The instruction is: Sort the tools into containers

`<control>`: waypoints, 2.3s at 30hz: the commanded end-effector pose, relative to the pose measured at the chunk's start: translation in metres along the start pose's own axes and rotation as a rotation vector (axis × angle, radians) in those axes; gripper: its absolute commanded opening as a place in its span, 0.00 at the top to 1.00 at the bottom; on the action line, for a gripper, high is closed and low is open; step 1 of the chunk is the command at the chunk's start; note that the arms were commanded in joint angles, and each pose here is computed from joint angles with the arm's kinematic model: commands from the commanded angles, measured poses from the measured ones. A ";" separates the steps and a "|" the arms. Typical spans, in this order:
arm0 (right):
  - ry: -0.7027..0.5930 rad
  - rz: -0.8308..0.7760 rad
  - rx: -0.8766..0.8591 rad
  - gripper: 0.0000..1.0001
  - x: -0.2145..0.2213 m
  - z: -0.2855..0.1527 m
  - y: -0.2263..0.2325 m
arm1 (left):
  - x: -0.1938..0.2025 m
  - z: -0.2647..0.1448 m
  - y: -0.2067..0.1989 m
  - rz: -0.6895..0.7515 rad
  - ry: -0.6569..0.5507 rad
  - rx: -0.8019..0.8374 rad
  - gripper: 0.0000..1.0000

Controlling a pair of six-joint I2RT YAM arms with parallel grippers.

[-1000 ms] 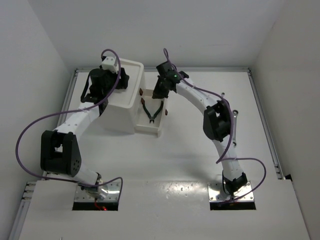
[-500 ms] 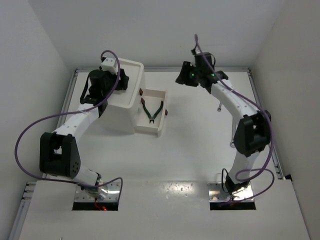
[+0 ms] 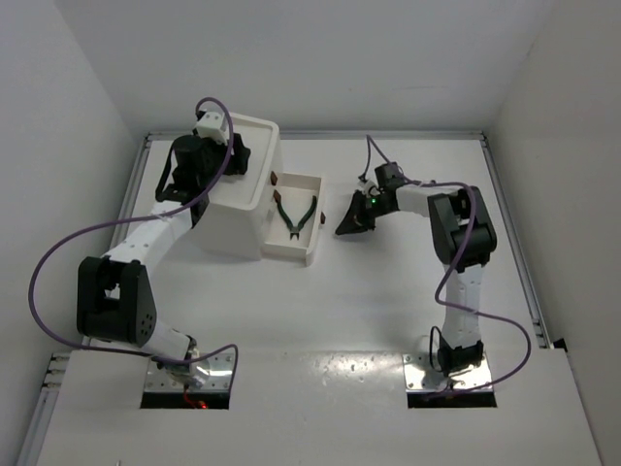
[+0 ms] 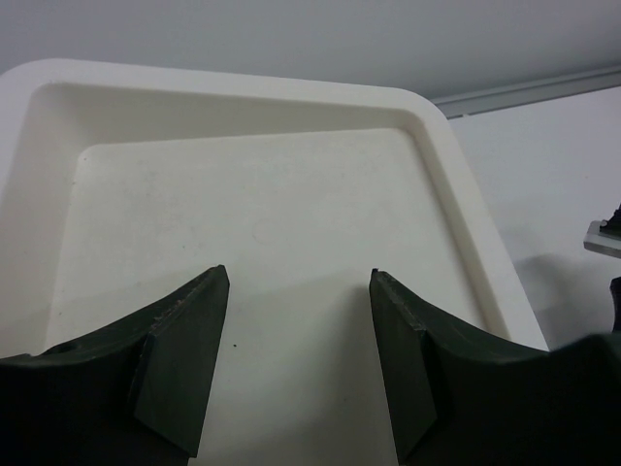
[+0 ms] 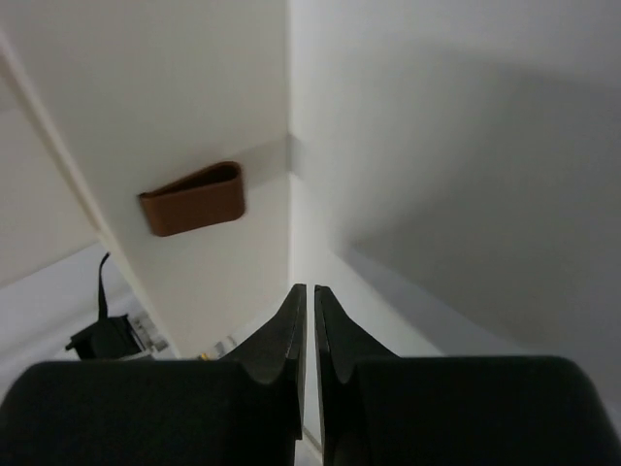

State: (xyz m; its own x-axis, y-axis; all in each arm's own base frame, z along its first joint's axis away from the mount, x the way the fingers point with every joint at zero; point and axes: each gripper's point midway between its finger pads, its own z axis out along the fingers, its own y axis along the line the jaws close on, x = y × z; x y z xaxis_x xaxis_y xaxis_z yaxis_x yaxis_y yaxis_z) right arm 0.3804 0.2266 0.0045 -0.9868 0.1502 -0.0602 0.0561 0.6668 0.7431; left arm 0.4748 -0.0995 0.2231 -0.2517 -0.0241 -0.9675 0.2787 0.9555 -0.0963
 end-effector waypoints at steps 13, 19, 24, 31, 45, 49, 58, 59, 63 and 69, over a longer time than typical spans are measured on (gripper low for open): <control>0.027 -0.099 -0.266 0.94 -0.016 0.036 0.090 | 0.257 -0.116 -0.010 -0.226 0.973 -0.089 0.33; 0.042 -0.124 -0.279 0.94 -0.015 0.049 0.103 | 0.256 -0.116 -0.012 -0.230 0.973 -0.080 0.33; 0.047 -0.142 -0.291 0.94 -0.019 0.061 0.110 | 0.260 -0.119 -0.012 -0.232 0.983 -0.081 0.33; 0.048 -0.165 -0.306 0.94 -0.021 0.077 0.122 | 0.260 -0.119 -0.014 -0.236 0.984 -0.073 0.33; 0.045 -0.165 -0.355 0.94 -0.021 0.104 0.154 | 0.263 -0.119 -0.013 -0.237 0.993 -0.074 0.33; 0.053 -0.159 -0.373 0.94 -0.016 0.110 0.164 | 0.263 -0.119 -0.013 -0.237 0.993 -0.074 0.33; 0.058 -0.135 -0.386 0.94 -0.013 0.113 0.168 | 0.265 -0.120 -0.013 -0.237 0.993 -0.074 0.33; 0.042 -0.143 -0.389 0.92 -0.016 0.109 0.174 | 0.265 -0.120 -0.013 -0.237 0.993 -0.074 0.33; 0.006 -0.125 -0.350 0.63 -0.025 0.088 0.162 | 0.265 -0.120 -0.015 -0.242 0.993 -0.066 0.33; -0.177 -0.265 -0.277 0.51 -0.066 0.028 0.158 | 0.258 -0.119 -0.017 -0.243 0.973 -0.055 0.31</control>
State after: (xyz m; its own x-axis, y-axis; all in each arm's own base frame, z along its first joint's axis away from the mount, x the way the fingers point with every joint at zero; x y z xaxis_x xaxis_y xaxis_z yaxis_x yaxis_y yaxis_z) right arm 0.4211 0.3656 0.0264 -0.9908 0.0915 -0.0997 -0.0439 0.4794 0.8765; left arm 0.4737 -0.1007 0.2227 -0.2501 -0.0238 -0.9679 0.2857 0.9534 -0.0973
